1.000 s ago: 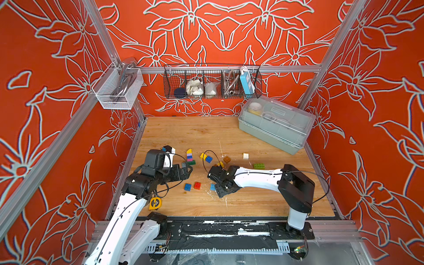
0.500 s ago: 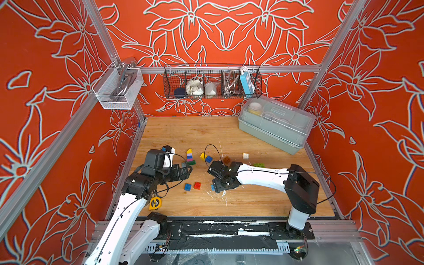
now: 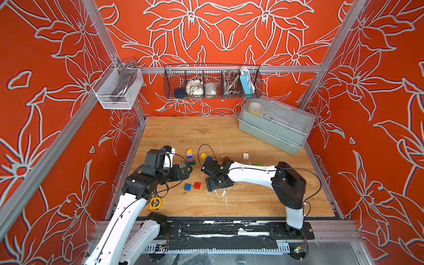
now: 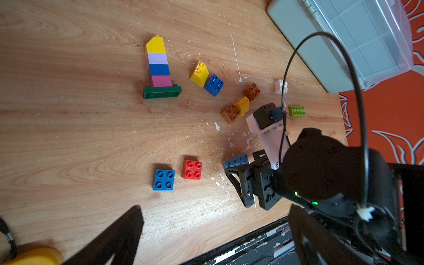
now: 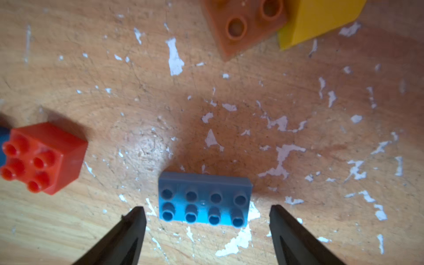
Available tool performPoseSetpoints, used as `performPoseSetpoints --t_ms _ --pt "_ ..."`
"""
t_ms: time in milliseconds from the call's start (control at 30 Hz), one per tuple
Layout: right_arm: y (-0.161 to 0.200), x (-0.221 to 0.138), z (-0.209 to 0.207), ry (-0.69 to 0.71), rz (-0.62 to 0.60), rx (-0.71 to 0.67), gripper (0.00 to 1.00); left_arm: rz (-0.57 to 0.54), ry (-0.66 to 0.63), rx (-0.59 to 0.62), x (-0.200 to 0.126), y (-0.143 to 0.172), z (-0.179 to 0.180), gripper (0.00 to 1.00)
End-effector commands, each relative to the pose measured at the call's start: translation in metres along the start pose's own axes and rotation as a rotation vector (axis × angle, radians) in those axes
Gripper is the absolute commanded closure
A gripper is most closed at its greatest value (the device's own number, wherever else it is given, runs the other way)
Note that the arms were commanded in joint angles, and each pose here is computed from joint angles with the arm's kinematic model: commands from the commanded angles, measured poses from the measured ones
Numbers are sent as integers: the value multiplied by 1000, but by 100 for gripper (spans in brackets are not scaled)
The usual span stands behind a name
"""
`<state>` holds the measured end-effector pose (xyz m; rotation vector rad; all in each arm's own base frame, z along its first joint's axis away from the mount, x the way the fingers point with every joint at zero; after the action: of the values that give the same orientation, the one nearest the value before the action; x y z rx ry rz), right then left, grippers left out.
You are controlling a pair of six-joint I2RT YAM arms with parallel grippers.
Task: Assemble the number 1 with lego
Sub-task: Move the lego brick at the center of the board.
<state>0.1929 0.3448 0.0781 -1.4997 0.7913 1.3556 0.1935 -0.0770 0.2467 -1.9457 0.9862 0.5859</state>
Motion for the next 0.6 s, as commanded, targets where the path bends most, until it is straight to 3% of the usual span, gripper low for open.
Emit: performPoseSetpoints --t_ms 0,200,467,567 --pt "5 5 -5 62 18 42 11 5 13 -2 -1 1 -2 1" --pt "9 15 -3 41 31 74 13 6 14 -2 -1 2 -2 1" --pt "8 23 -4 59 32 89 28 7 10 -2 0 2 -1 1" --pt "7 24 -7 71 31 100 29 8 10 -2 0 2 -1 1"
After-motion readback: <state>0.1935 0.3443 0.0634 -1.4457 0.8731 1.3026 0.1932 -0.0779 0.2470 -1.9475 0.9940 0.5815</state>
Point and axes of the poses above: each gripper's point midway between its finger pads, its own x axis out along the fingers, its own z axis along the line the jaws close on, y = z × x, the point moved 4 cm from there along -x, back along the fingers, and after that the axes turned 5 degrees about -x, right-handed, at the moved point
